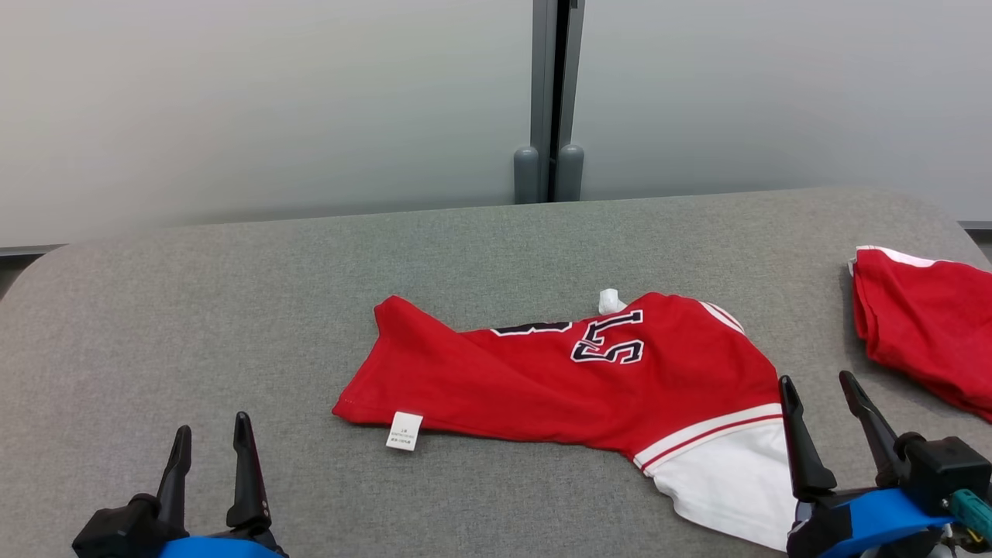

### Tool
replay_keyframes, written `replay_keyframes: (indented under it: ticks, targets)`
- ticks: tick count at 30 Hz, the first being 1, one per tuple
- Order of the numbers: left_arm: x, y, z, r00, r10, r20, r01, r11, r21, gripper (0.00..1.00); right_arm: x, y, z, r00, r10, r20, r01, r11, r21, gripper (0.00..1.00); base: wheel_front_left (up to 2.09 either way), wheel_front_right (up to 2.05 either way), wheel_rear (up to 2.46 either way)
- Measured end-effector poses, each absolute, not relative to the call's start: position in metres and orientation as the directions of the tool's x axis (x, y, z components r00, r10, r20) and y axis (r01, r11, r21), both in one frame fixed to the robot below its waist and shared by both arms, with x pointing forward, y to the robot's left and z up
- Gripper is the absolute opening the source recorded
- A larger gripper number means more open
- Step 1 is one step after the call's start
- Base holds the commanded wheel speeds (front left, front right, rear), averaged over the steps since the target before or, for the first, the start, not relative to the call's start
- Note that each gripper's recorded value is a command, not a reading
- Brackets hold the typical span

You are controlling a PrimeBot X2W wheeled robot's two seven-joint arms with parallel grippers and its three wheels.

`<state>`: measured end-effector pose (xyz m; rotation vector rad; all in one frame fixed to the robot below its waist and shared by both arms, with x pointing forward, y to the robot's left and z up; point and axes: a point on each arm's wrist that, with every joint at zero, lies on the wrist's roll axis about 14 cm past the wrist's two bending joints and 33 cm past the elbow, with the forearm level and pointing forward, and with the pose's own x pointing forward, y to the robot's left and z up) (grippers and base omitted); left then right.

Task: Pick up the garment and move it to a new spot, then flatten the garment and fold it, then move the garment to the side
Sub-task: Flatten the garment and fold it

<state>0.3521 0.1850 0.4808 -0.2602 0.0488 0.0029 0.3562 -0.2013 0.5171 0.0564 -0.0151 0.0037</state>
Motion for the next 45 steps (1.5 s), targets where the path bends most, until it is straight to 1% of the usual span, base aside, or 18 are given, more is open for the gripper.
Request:
replay_keyframes:
  ticks: [4, 21, 28, 31, 34, 38, 39, 40, 45]
  targets:
    - [0.35, 0.184, 0.481, 0.999, -0.014, -0.046, 0.002, 0.972, -0.236, 1.0, 0.353, -0.203, 0.518, 0.999, -0.001, 0.034, -0.001, 0.999, 0.045, 1.0, 0.0, 0.0, 0.0]
    - [0.348, 0.181, 0.48, 0.998, -0.029, -0.053, 0.017, 0.976, -0.219, 1.0, 0.351, -0.199, 0.518, 1.0, 0.009, 0.029, -0.01, 0.998, 0.056, 1.0, 0.0, 0.0, 0.0]
    - [0.355, 0.174, 0.476, 0.996, -0.054, -0.077, 0.036, 0.975, -0.22, 1.0, 0.351, -0.202, 0.512, 1.0, 0.0, 0.005, 0.0, 0.998, 0.058, 1.0, 0.0, 0.0, 0.0]
    - [0.363, 0.162, 0.473, 0.99, -0.102, -0.095, 0.079, 0.972, -0.221, 1.0, 0.351, -0.206, 0.503, 0.999, -0.013, -0.036, 0.015, 0.998, 0.061, 1.0, 0.0, 0.0, 0.0]
    - [0.374, 0.149, 0.461, 0.975, -0.159, -0.158, 0.122, 0.967, -0.222, 1.0, 0.351, -0.209, 0.493, 0.997, -0.02, -0.08, 0.026, 0.998, 0.064, 1.0, 0.0, 0.0, 0.0]
    - [0.388, 0.132, 0.435, 0.935, -0.219, -0.279, 0.156, 0.96, -0.233, 1.0, 0.353, -0.212, 0.486, 0.994, -0.031, -0.109, 0.038, 0.997, 0.065, 1.0, 0.0, 0.0, 0.0]
    - [0.394, 0.125, 0.421, 0.912, -0.235, -0.336, 0.156, 0.957, -0.243, 1.0, 0.353, -0.215, 0.484, 0.992, -0.039, -0.119, 0.047, 0.997, 0.066, 1.0, 0.0, 0.0, 0.0]
    - [0.397, 0.123, 0.415, 0.901, -0.238, -0.364, 0.153, 0.957, -0.246, 1.0, 0.352, -0.216, 0.482, 0.991, -0.043, -0.124, 0.051, 0.996, 0.068, 1.0, 0.0, 0.0, 0.0]
    - [0.403, 0.113, 0.388, 0.848, -0.246, -0.469, 0.119, 0.952, -0.283, 1.0, 0.348, -0.226, 0.477, 0.987, -0.075, -0.144, 0.086, 0.994, 0.067, 1.0, 0.0, 0.0, 0.0]
